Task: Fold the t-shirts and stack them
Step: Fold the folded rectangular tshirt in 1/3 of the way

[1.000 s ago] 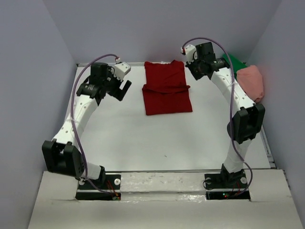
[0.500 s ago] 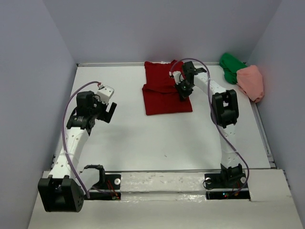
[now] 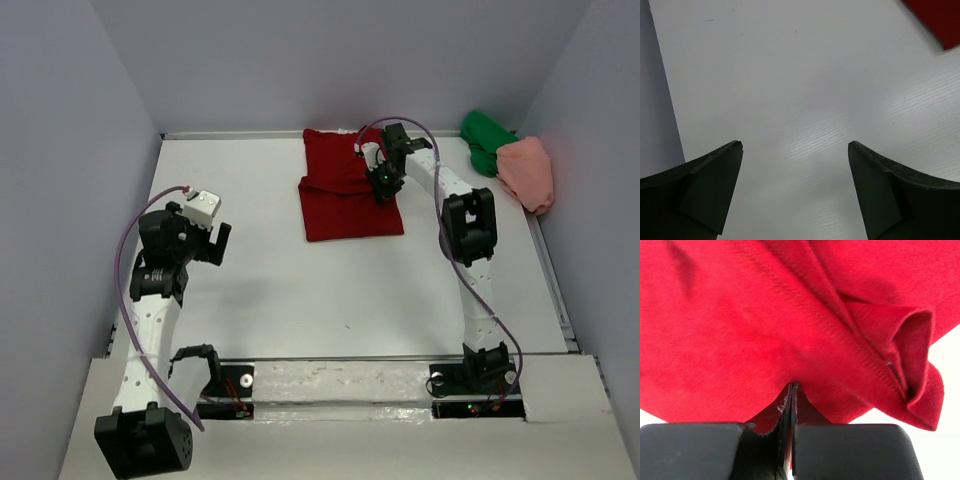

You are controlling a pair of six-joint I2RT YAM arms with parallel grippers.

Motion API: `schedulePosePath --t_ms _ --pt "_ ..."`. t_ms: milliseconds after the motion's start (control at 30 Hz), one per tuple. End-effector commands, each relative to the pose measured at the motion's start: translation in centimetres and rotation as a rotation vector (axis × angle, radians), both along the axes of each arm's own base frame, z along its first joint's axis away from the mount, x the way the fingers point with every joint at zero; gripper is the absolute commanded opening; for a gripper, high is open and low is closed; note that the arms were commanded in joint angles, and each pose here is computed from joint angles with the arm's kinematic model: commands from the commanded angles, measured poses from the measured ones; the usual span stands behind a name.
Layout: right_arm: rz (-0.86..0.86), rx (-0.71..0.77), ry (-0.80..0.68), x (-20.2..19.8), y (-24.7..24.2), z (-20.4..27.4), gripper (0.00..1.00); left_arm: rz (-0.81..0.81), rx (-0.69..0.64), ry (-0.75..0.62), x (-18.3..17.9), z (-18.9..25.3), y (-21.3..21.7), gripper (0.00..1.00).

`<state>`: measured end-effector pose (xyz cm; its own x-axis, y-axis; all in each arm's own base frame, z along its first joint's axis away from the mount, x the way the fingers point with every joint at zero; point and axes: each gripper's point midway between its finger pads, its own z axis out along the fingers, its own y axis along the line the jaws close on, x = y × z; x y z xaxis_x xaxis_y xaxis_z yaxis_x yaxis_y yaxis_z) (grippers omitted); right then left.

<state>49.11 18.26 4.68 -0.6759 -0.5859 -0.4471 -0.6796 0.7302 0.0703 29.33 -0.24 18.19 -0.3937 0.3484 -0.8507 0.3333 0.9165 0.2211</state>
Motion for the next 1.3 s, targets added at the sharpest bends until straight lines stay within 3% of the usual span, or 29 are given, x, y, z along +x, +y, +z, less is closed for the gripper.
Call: schedulePosePath --t_ms 0,233,567,733,833,933,1067,1267 --pt "-0.051 -0.033 -0.118 3.5 -0.3 1.0 0.00 -0.009 -0.022 -0.071 0.1 1.4 0.0 0.99" --pt "-0.130 -0.065 -0.310 9.3 -0.6 3.0 0.00 0.031 -0.035 -0.077 0.2 1.7 0.9 0.99" --pt "-0.157 -0.110 -0.468 11.3 -1.8 7.0 0.00 0.055 -0.050 -0.085 0.1 2.1 1.7 0.99" --pt "-0.199 -0.127 -0.467 10.2 -2.7 7.7 0.00 0.062 -0.062 -0.089 0.3 2.2 1.9 0.99" --pt "-0.212 -0.106 -0.478 8.2 -3.1 10.5 0.00 0.047 -0.072 -0.097 0.3 2.5 1.5 0.99" --pt "-0.058 0.003 -0.460 3.8 -1.1 13.3 0.00 0.023 -0.082 -0.128 0.0 3.2 1.0 0.99" --pt "0.002 0.058 -0.461 1.0 -0.2 15.1 0.00 0.025 -0.085 -0.162 -0.4 3.8 0.9 0.99" --pt "0.045 0.113 -0.379 1.3 2.5 15.3 0.00 0.014 -0.082 -0.221 -1.3 5.1 1.0 0.99"
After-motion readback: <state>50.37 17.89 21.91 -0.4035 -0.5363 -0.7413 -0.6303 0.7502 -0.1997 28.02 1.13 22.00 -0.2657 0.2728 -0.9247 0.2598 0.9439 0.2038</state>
